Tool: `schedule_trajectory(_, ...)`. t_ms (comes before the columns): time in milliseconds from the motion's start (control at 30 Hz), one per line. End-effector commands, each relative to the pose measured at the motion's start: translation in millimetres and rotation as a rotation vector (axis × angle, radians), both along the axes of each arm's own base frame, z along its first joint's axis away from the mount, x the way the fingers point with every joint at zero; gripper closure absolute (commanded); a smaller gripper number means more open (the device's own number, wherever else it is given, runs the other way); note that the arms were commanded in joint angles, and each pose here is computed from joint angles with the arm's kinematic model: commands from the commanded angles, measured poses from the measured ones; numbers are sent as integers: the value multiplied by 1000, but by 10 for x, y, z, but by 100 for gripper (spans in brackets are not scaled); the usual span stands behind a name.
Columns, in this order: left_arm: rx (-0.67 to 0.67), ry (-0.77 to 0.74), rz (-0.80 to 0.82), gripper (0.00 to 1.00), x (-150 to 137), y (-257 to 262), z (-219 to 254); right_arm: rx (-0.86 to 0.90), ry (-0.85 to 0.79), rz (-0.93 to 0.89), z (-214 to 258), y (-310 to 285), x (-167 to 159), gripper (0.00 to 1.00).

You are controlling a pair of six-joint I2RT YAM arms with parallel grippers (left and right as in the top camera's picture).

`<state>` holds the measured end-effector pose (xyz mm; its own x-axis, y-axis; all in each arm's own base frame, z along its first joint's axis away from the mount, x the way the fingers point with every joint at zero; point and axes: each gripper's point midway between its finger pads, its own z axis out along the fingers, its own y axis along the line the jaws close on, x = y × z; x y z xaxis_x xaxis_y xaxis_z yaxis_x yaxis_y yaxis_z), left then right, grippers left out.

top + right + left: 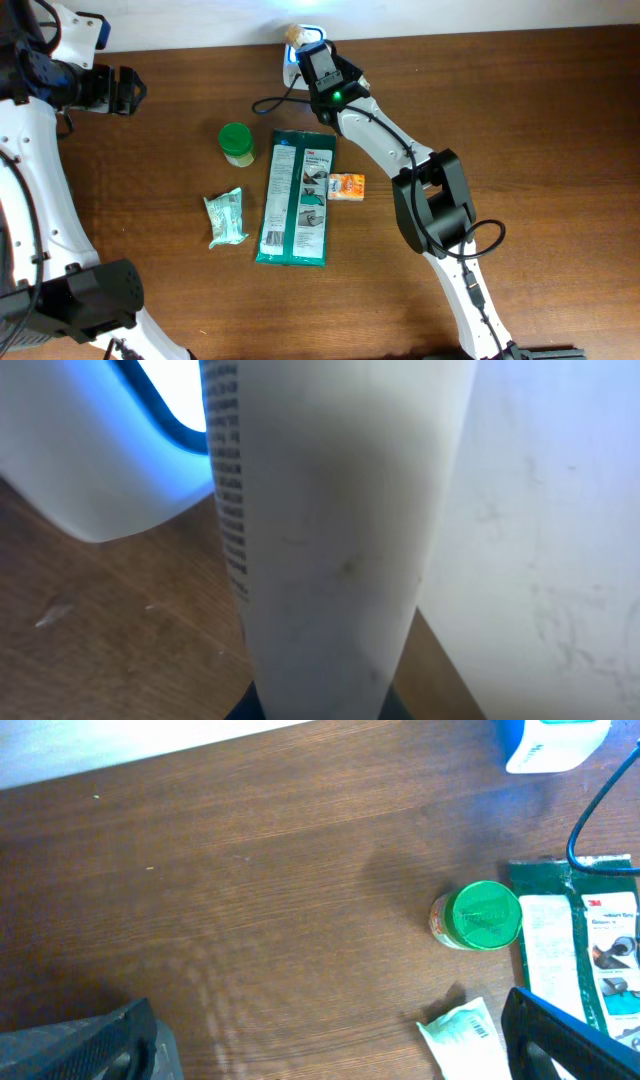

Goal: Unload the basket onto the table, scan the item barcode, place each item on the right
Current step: 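Carry the white tube up to the white scanner and hold it there, then move the white tube to the right side and lay it down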

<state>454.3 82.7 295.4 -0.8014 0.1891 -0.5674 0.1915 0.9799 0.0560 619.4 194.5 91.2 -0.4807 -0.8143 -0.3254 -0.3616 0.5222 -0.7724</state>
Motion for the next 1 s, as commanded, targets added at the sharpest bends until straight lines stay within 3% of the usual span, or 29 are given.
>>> schedule_trajectory(0, -5, 9, -21, 1, 14, -12, -52, 0, -89, -60, 379, -95, 59, 96)
schedule_trajectory(267, -5, 9, -21, 1, 14, -12, -52, 144, -147, -56, 872, -15, -8, 96)
schedule_trajectory(367, -5, 9, -21, 1, 14, -12, -52, 260, -137, -61, 989, 44, -82, 96)
schedule_trajectory(467, -5, 10, -21, 1, 15, -11, -53, 510, -106, -41, 1328, 163, -242, 96)
schedule_trajectory(600, -5, 10, -21, 1, 14, -12, -54, 954, 144, 47, 1967, 146, -861, 96)
schedule_trajectory(733, -5, 10, -20, 1, 15, -11, -53, 1216, 463, -38, 2172, -302, -1606, 96)
schedule_trajectory(867, -5, 9, -21, 1, 14, -12, -52, 1200, 646, -343, 1702, -1051, -1957, 96)
schedule_trajectory(967, -5, 9, -21, 1, 14, -12, -52, 1187, 749, -458, 1188, -1305, -2085, 96)
